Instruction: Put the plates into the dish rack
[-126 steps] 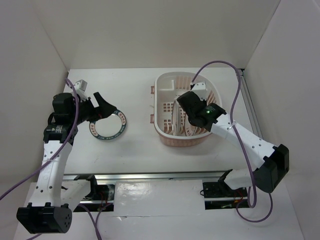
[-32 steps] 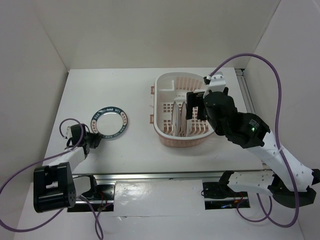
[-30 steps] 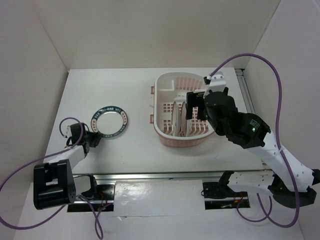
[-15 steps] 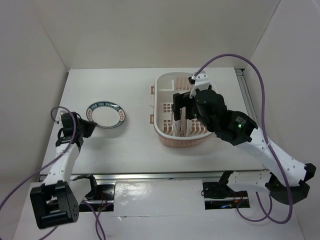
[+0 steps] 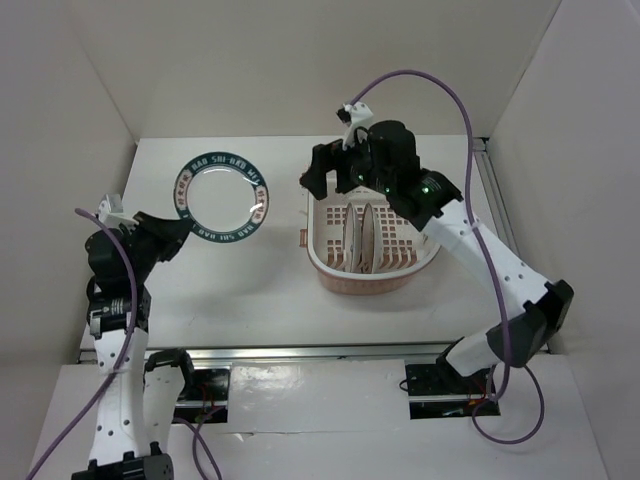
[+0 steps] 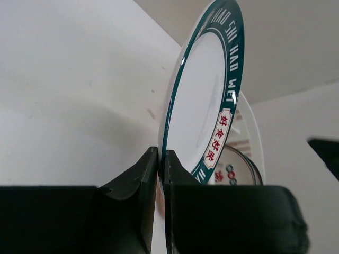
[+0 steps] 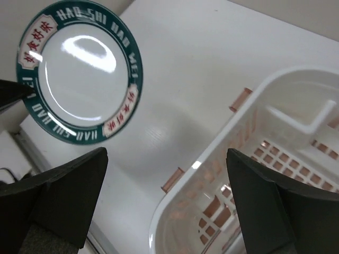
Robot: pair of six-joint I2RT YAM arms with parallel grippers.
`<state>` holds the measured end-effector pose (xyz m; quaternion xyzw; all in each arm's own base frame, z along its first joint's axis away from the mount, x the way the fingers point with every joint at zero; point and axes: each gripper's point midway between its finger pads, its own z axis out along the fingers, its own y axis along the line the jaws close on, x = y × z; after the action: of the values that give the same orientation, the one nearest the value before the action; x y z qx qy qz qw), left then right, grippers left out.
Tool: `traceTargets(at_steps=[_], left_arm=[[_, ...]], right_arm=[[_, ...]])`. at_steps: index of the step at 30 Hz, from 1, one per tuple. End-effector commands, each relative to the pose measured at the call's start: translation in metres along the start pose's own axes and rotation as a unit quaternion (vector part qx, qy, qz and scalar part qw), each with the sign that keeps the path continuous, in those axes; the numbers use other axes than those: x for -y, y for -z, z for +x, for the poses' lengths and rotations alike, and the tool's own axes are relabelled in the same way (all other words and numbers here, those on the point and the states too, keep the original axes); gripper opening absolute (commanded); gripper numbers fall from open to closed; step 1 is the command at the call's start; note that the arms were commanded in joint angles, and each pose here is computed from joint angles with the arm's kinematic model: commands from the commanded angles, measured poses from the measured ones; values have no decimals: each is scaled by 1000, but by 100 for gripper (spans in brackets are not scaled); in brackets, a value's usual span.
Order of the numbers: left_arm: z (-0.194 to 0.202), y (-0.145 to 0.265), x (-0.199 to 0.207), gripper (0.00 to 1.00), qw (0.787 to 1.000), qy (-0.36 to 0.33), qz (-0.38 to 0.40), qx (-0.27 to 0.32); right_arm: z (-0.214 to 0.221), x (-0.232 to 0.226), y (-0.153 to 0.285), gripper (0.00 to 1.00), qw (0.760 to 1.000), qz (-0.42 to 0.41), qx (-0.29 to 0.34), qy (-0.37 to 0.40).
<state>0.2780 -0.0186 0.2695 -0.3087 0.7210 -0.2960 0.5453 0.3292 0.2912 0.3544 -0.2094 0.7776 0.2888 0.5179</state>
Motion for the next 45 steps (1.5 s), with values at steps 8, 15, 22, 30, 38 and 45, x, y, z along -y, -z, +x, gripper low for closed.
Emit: traceTargets(at_steps=[8,15,22,30,38,45], left_arm=[[7,45,100,0,966,-56,248,-41],[15,39,104,0,953,-27,296,-59],[8,15,87,75,971,-30,222,-80],[17,0,44,100,981,-102,98,-136],[31,-5,20,100,979,-116,75,-151],[43,-5,17,100,973,-127,92,-170]], right_arm=[[-34,-46,-34,100,976,-216,33,-9],[-8,-68,-50,63,964,-261,0,-42],[-35,-46,-24,0,987,-149,33,-53],[-87,49,128,0,965,204,153,-53],[-49,110,223,0,901,415,114,-57],[2,139,231,0,861,506,41,-31]])
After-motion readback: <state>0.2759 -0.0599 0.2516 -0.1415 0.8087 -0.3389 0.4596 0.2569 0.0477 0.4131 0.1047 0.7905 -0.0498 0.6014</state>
